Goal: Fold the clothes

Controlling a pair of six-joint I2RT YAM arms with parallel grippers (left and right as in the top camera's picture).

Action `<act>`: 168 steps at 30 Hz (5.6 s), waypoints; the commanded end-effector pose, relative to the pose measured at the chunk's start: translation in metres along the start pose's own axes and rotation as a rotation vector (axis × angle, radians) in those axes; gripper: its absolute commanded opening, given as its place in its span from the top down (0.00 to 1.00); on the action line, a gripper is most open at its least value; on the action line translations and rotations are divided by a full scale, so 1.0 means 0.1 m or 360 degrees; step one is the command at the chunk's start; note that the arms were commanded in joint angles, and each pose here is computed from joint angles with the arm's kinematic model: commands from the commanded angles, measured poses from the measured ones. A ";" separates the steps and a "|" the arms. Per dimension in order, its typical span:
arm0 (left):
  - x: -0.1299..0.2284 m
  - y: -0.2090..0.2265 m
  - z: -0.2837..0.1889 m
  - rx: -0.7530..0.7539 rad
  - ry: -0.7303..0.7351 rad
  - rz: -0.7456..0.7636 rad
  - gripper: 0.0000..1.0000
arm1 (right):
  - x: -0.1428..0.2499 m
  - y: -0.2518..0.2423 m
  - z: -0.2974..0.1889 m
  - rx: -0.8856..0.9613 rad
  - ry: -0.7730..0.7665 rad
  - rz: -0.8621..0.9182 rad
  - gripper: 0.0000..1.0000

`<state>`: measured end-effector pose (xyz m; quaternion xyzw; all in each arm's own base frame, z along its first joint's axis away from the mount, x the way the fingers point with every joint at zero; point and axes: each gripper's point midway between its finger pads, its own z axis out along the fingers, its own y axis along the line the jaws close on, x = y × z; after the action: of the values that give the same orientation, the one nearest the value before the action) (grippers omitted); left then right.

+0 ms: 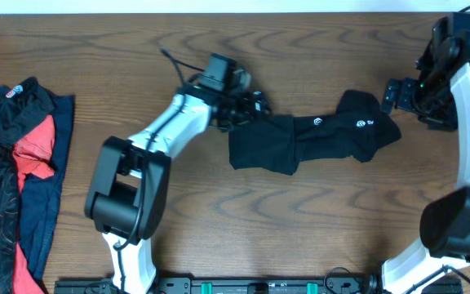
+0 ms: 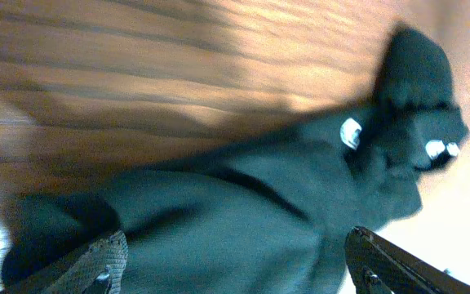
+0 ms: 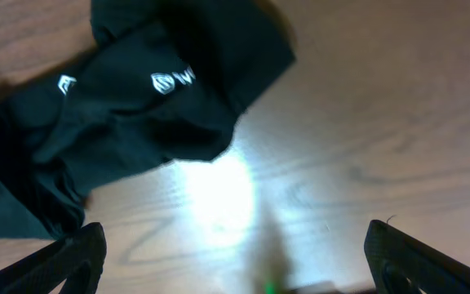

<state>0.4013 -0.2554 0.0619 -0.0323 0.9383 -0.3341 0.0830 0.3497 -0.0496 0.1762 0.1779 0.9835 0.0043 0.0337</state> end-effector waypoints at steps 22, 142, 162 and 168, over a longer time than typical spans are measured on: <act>0.59 0.23 -0.90 -0.0439 0.0191 0.0104 0.04 | -0.19 -0.11 1.50 -0.0673 0.0519 0.0012 0.01; 0.12 1.71 -1.92 -0.0729 -0.0102 -0.0587 0.02 | 1.00 2.78 0.05 -0.0235 0.0119 -0.1248 0.99; 0.17 1.67 -1.90 -0.0703 -0.0063 -0.0573 0.02 | 1.10 2.92 1.15 -0.0073 0.0349 -0.1198 0.99; 0.18 1.67 -1.90 -0.0705 -0.0057 -0.0577 0.02 | 1.15 3.04 1.25 -0.0087 0.0332 -0.1185 0.57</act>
<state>0.3475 -0.0088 0.0972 -0.2275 0.9654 -0.1241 0.0286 0.3632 0.2683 0.0608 -0.1968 0.9782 0.0407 -0.0530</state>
